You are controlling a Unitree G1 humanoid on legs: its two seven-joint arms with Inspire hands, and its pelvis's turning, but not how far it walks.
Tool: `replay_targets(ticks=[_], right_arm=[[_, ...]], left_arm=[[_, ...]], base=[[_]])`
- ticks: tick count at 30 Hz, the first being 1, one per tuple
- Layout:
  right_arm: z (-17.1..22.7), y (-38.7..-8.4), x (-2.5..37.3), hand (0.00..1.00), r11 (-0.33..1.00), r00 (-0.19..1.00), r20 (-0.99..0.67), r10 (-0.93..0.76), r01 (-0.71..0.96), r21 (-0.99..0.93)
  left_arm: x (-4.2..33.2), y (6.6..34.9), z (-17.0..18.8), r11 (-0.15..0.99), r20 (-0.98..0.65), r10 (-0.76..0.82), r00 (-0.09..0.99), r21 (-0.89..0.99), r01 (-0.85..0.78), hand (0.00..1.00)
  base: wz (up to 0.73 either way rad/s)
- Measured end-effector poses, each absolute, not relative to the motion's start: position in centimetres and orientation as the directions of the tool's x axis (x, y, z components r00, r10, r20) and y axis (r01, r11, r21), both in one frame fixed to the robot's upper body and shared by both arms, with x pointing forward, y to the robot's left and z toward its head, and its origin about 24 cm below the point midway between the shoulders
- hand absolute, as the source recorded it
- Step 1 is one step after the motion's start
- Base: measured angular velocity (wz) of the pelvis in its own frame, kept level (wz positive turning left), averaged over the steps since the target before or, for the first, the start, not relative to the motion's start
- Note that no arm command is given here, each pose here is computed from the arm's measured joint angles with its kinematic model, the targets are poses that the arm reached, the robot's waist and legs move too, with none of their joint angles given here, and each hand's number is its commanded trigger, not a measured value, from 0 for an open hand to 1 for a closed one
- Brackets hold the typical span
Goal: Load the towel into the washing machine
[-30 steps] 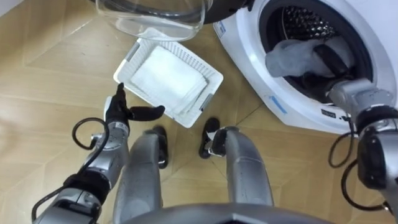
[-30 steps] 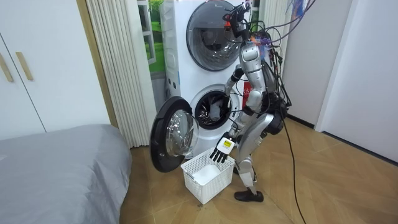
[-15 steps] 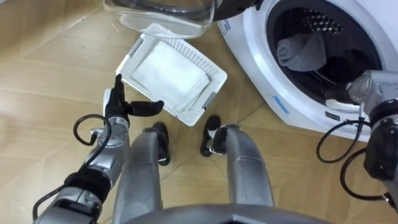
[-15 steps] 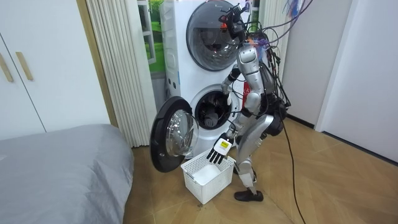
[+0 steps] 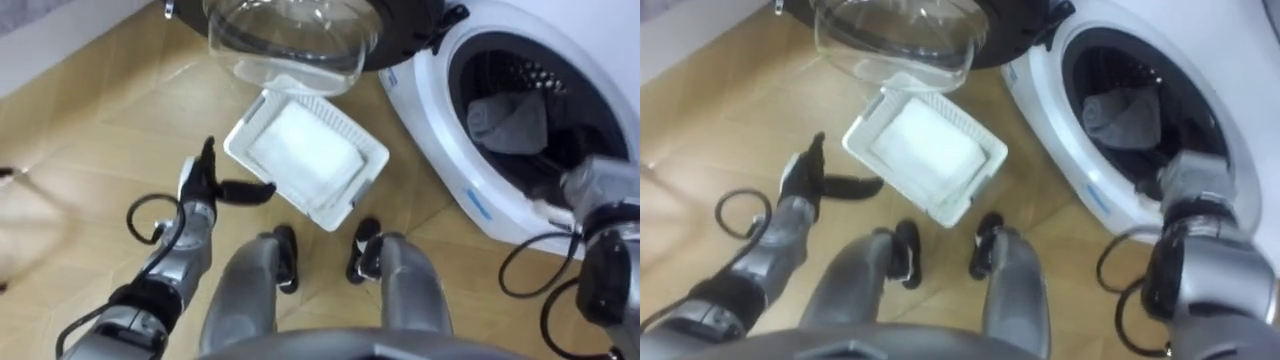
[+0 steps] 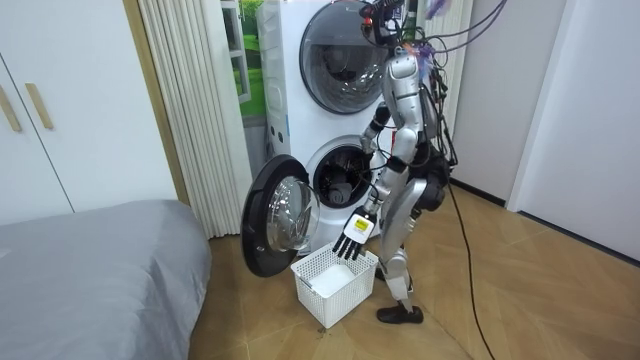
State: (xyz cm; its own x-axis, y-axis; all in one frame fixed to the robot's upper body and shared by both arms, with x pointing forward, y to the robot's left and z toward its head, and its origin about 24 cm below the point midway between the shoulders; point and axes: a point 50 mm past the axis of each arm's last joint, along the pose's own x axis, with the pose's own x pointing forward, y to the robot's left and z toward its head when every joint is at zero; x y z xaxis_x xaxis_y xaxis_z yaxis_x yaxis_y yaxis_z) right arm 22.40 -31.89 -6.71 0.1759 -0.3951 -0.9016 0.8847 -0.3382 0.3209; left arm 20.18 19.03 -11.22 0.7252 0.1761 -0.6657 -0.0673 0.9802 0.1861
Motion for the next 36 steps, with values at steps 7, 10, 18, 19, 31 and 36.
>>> replay_targets(ticks=[7, 10, 18, 19, 31, 36], right_arm=[[-12.2, -30.8, 13.0, 0.00, -0.349, -0.030, -0.905, -0.425, 0.928, 0.133], [-13.8, -30.5, 7.6, 0.00, -0.166, -0.142, -0.854, -0.500, 0.984, -0.066], [-15.1, -29.4, 2.3, 0.00, 0.485, -0.051, -0.794, -0.605, 0.768, -0.419], [-15.2, -29.2, 2.4, 0.00, 0.545, -0.023, -0.804, -0.594, 0.724, -0.423], [-16.3, -25.7, 4.4, 0.00, 0.910, 0.201, -0.911, -0.361, 0.290, -0.296], [-16.7, -24.5, 4.6, 0.00, 0.945, 0.202, -0.941, -0.273, 0.238, -0.223]], left_arm=[[14.1, 22.9, -13.7, 0.946, -0.745, 0.319, 0.586, 0.283, -0.155, 0.00], [11.2, 23.6, -14.6, 0.936, -0.781, 0.351, 0.517, 0.308, -0.170, 0.00], [5.1, 25.4, -15.7, 0.900, -0.843, 0.427, 0.327, 0.361, -0.245, 0.00], [4.4, 25.6, -15.8, 0.895, -0.846, 0.434, 0.310, 0.366, -0.256, 0.00], [3.0, 25.3, -15.9, 0.918, -0.879, 0.389, 0.276, 0.345, -0.194, 0.00], [3.5, 25.0, -16.0, 0.925, -0.885, 0.372, 0.281, 0.328, -0.192, 0.00]], base=[[-0.04], [-0.03], [-0.03], [0.13], [0.07], [0.05]])
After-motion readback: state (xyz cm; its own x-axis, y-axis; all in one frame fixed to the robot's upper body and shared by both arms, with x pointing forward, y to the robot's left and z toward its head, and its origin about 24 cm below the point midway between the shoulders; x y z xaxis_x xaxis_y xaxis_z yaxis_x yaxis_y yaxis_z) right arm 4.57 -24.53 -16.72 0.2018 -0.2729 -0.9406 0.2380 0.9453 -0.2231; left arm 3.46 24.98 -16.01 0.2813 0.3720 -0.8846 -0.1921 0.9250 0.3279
